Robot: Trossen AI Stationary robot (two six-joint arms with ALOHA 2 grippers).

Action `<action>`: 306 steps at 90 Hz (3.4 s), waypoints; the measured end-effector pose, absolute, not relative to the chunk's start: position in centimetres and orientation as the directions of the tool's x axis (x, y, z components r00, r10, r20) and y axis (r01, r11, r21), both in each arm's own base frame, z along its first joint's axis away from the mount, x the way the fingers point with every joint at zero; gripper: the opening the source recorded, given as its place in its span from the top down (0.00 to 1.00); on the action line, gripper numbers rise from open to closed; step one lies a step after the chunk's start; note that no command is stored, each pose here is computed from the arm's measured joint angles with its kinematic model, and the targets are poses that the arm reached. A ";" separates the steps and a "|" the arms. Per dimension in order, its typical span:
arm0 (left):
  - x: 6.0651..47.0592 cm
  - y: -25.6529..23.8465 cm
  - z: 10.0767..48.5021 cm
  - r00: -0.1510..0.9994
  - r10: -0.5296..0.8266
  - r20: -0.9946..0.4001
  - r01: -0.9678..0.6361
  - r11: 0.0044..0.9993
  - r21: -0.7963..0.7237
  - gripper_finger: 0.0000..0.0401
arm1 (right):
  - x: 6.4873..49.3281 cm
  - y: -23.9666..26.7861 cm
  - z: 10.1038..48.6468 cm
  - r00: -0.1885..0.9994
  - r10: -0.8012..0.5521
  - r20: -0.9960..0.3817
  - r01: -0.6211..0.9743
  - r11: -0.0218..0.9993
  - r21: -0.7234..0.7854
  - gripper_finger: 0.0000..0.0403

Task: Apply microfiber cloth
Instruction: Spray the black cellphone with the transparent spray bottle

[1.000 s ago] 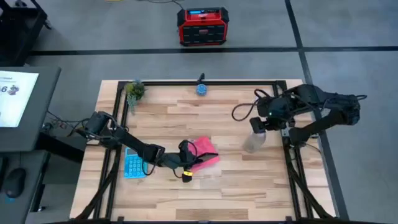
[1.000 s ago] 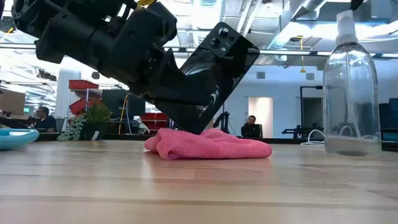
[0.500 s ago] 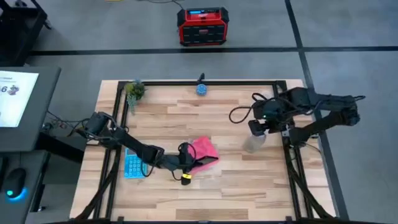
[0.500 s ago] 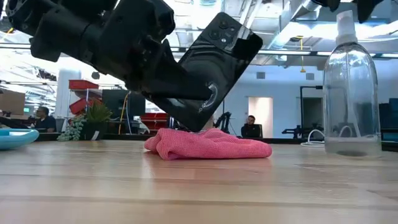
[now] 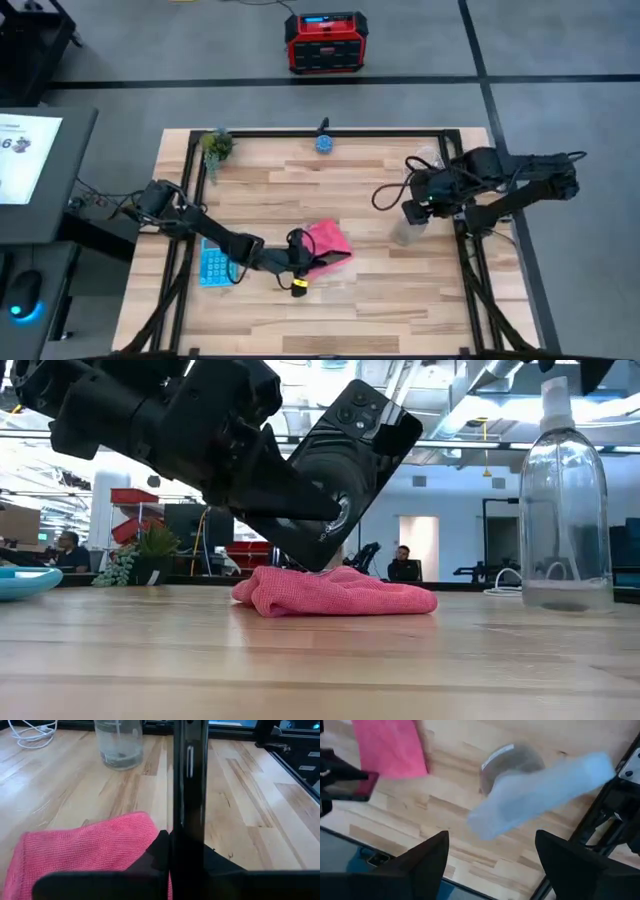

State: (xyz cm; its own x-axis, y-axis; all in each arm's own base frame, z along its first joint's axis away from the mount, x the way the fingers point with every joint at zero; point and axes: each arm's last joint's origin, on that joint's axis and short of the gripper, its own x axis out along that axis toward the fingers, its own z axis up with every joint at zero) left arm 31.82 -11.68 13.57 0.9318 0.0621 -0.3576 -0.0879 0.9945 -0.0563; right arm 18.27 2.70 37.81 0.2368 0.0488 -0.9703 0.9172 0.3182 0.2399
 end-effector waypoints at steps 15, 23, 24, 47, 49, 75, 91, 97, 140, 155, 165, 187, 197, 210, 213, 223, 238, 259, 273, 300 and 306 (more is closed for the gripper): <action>31.9 -11.7 13.7 0.938 0.060 -0.341 -0.087 0.994 -0.065 0.98 | 18.3 2.8 37.8 0.248 -0.021 -0.969 0.919 0.322 0.228 0.41; 31.9 -11.7 13.8 0.939 0.059 -0.339 -0.087 0.994 -0.066 0.98 | 18.3 2.7 37.8 0.250 -0.035 -0.968 0.922 0.314 0.227 0.47; 31.9 -11.7 13.8 0.939 0.059 -0.339 -0.087 0.994 -0.065 0.98 | 18.3 2.7 37.8 0.250 -0.036 -0.968 0.922 0.313 0.226 0.48; 31.9 -11.7 13.8 0.939 0.059 -0.339 -0.087 0.994 -0.066 0.98 | 18.3 2.2 37.8 0.249 -0.044 -0.968 0.924 0.310 0.224 0.54; 31.9 -11.7 13.8 0.939 0.059 -0.339 -0.087 0.994 -0.066 0.98 | 18.3 2.1 37.8 0.249 -0.045 -0.968 0.925 0.308 0.224 0.54; 31.9 -11.7 13.8 0.939 0.059 -0.340 -0.087 0.994 -0.065 0.98 | 18.3 2.7 37.8 0.232 0.081 -0.969 0.918 0.312 0.246 0.55; 31.9 -11.7 13.8 0.939 0.059 -0.340 -0.087 0.994 -0.065 0.98 | 18.0 4.0 37.8 0.219 0.128 -0.967 0.904 0.347 0.250 0.61; 31.9 -11.7 13.8 0.939 0.059 -0.340 -0.087 0.994 -0.065 0.98 | 18.0 4.1 37.8 0.230 0.074 -0.970 0.901 0.361 0.242 0.64; 31.9 -11.7 13.9 0.943 0.058 -0.329 -0.086 0.994 -0.071 0.98 | 18.7 3.8 37.7 0.262 0.025 -0.965 0.862 0.444 0.246 0.69; 31.9 -11.7 13.9 0.943 0.058 -0.328 -0.083 0.995 -0.062 0.98 | 18.9 3.2 37.8 0.278 0.043 -0.960 0.886 0.375 0.274 0.67; 31.9 -11.7 13.9 0.943 0.058 -0.328 -0.082 0.995 -0.059 0.98 | 18.4 2.7 37.6 0.220 0.055 -0.974 0.913 0.341 0.226 0.58; 31.9 -11.8 13.9 0.943 0.043 -0.330 -0.066 0.996 -0.059 0.98 | 18.7 1.1 37.7 0.231 0.042 -0.972 0.937 0.261 0.234 0.31; 31.9 -11.8 13.9 0.943 0.041 -0.329 -0.062 0.997 -0.053 0.98 | 18.7 0.3 37.7 0.233 0.025 -0.972 0.954 0.189 0.233 0.24; 31.9 -11.8 13.9 0.943 0.035 -0.330 -0.057 0.997 -0.055 0.98 | 18.9 -0.3 37.5 0.226 0.001 -0.974 0.966 0.128 0.224 0.23; 31.9 -11.8 13.9 0.943 0.035 -0.331 -0.056 0.997 -0.055 0.98 | 19.0 -0.4 37.5 0.222 0.001 -0.975 0.967 0.126 0.221 0.23; 31.9 -11.8 13.9 0.943 0.034 -0.331 -0.055 0.997 -0.055 0.98 | 19.7 -0.2 37.0 0.196 0.009 -0.981 0.968 0.158 0.195 0.25; 31.9 -11.8 13.9 0.943 0.034 -0.331 -0.056 0.997 -0.055 0.98 | 21.4 -0.2 35.8 0.133 0.012 -0.991 0.966 0.220 0.132 0.29; 31.9 -11.8 13.9 0.943 0.034 -0.332 -0.056 0.997 -0.055 0.98 | 22.1 -0.5 35.3 0.106 0.006 -0.994 0.960 0.260 0.104 0.39; 32.0 -11.8 13.7 0.941 0.035 -0.337 -0.059 0.996 -0.060 0.98 | 21.9 -0.4 35.4 0.111 0.002 -0.994 0.947 0.303 0.107 0.58; 32.0 -11.8 13.7 0.941 0.036 -0.336 -0.061 0.996 -0.066 0.98 | 21.8 2.1 36.0 0.138 0.019 -0.990 0.903 0.409 0.133 0.80; 32.0 -11.8 13.7 0.941 0.036 -0.336 -0.061 0.996 -0.066 0.98 | 21.6 3.8 36.5 0.152 0.037 -0.988 0.895 0.420 0.153 0.80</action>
State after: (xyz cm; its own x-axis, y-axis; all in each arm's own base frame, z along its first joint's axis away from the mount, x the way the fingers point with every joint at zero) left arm 31.96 -11.80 13.70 0.9413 0.0357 -0.3358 -0.0613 0.9959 -0.0659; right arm 21.60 3.79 36.46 0.1519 0.0365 -0.9877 0.8946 0.4197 0.1531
